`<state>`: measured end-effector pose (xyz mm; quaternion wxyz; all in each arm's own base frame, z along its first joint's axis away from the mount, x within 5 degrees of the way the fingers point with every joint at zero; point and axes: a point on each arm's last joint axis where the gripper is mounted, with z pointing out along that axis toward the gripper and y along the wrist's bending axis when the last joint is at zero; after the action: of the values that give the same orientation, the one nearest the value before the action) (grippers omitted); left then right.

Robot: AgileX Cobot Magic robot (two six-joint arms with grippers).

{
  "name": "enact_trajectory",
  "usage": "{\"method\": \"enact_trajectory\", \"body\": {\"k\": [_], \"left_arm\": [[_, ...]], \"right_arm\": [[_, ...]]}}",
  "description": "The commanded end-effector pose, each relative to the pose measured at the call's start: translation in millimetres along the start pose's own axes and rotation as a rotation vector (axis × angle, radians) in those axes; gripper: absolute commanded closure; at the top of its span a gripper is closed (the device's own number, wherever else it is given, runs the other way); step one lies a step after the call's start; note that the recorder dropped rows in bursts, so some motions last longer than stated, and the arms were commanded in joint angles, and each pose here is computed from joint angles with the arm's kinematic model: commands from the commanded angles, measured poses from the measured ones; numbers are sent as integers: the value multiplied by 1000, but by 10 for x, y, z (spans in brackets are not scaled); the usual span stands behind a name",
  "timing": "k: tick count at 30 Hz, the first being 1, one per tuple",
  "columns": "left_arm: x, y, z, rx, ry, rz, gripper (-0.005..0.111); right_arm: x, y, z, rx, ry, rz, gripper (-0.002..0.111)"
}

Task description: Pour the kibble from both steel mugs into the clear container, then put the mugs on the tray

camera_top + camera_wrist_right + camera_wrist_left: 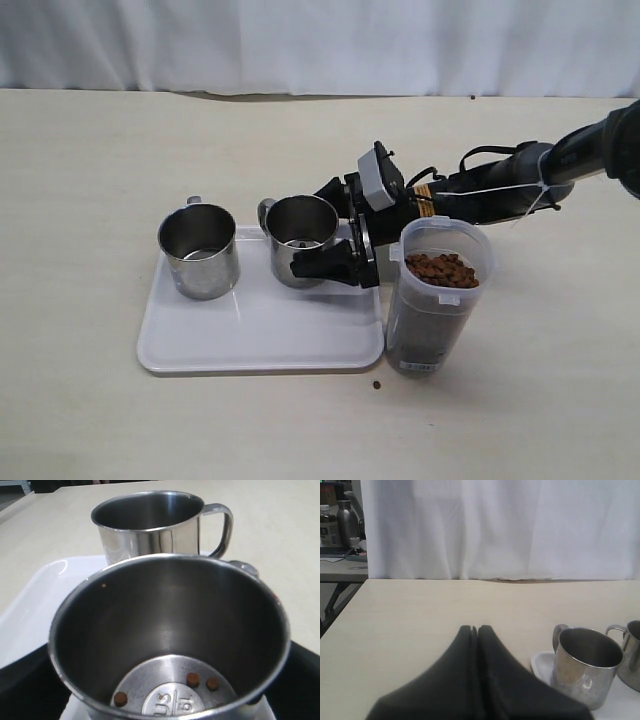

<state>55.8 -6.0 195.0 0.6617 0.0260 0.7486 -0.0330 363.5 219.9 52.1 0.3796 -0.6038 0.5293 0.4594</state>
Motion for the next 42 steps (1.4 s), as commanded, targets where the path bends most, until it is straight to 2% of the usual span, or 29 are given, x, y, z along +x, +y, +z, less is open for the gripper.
{"method": "enact_trajectory", "body": {"k": [1,3,6,17,42], "left_arm": [[-6,-3,-2,6,-16,3,107],[-6,-3,-2,6,-16,3,107],[-6,-3,-2,6,-16,3,107],[-6,-3,-2,6,-16,3,107],[-6,-3,-2,6,-16,3,107]], "right_arm": [[-31,0,-14,-5,13,-9,12],[-31,0,-14,-5,13,-9,4],[-45,0,-19,-6,14,-14,2],[-254,-7,-80,-8,20,4,2],[-464,13,-160,-26,47,9,-2]]}}
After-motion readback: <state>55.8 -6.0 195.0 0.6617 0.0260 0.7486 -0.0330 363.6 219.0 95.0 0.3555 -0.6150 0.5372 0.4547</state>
